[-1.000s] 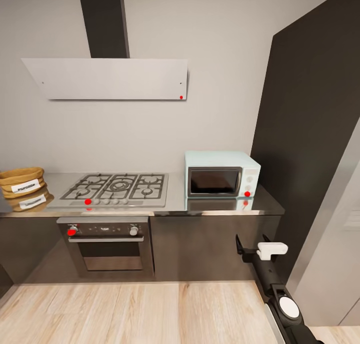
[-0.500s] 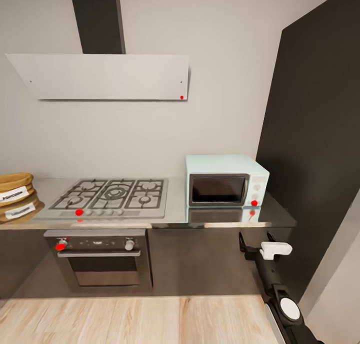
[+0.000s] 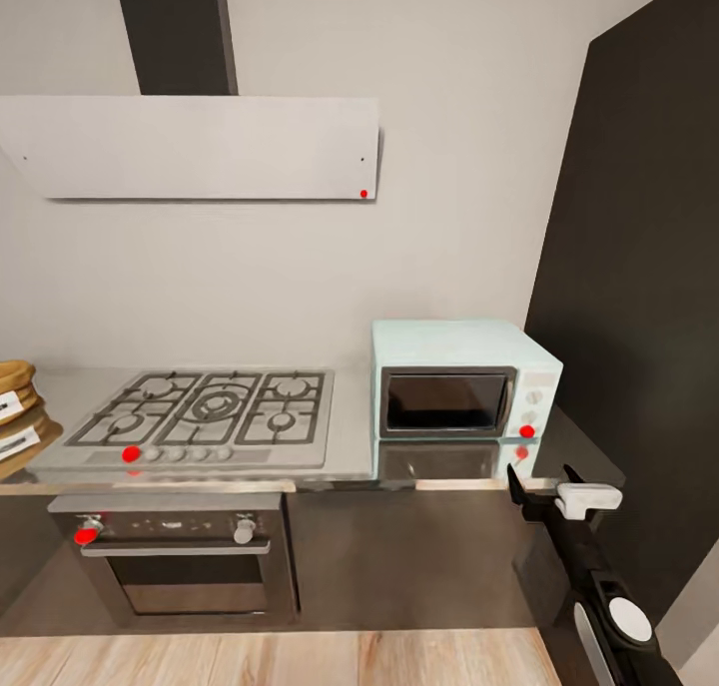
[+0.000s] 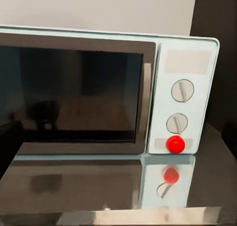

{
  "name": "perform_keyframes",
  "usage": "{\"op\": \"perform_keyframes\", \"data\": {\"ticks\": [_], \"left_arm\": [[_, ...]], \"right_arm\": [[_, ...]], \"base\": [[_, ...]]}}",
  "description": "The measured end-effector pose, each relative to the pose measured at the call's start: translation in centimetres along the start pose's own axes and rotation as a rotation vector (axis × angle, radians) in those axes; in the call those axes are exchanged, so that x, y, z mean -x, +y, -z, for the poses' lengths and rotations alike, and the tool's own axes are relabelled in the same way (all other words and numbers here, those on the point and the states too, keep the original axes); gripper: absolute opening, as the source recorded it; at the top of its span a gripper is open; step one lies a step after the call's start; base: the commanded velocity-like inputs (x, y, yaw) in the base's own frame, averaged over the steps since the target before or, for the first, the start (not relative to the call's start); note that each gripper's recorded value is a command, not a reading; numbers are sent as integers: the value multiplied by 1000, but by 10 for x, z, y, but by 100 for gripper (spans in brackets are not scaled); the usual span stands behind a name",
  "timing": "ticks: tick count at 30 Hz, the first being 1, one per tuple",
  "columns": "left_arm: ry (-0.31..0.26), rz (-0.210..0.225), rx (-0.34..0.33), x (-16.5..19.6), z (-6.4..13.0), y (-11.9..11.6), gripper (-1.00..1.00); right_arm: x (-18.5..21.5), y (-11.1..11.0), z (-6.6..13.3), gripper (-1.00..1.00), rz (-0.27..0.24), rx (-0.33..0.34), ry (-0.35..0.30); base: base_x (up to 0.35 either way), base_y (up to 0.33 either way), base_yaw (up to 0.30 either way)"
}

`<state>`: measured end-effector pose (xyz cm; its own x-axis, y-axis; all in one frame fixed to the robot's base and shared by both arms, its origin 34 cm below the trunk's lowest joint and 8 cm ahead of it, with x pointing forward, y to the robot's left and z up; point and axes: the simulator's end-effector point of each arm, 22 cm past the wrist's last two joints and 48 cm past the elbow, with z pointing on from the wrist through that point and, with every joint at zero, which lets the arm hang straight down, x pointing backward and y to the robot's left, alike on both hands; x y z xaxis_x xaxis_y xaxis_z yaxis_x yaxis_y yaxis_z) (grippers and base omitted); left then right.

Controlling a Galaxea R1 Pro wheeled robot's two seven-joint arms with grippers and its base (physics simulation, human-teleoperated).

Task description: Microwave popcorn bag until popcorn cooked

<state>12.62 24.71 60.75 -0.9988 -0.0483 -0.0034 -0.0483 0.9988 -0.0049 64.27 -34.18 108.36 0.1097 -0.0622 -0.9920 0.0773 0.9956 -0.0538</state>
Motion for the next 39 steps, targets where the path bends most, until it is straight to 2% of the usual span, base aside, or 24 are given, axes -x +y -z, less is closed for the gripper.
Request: {"op": "perform_keyframes", "data": {"ticks": [5, 11, 21, 39], "left_arm": [[2, 0, 0, 0, 0, 0, 100], [0, 1, -1, 0, 0, -1, 100], [0, 1, -1, 0, 0, -1, 100], [0, 1, -1, 0, 0, -1, 100]], "right_arm": [[2, -18, -1, 100, 33, -7, -1], [6, -28, -1, 100, 2, -20, -11], [6, -30, -1, 100, 1, -23, -11], [4, -30, -1, 100, 0, -27, -12]], "base": [[107, 0, 0], [194, 0, 0], [321, 0, 0], [102, -97, 0]]}}
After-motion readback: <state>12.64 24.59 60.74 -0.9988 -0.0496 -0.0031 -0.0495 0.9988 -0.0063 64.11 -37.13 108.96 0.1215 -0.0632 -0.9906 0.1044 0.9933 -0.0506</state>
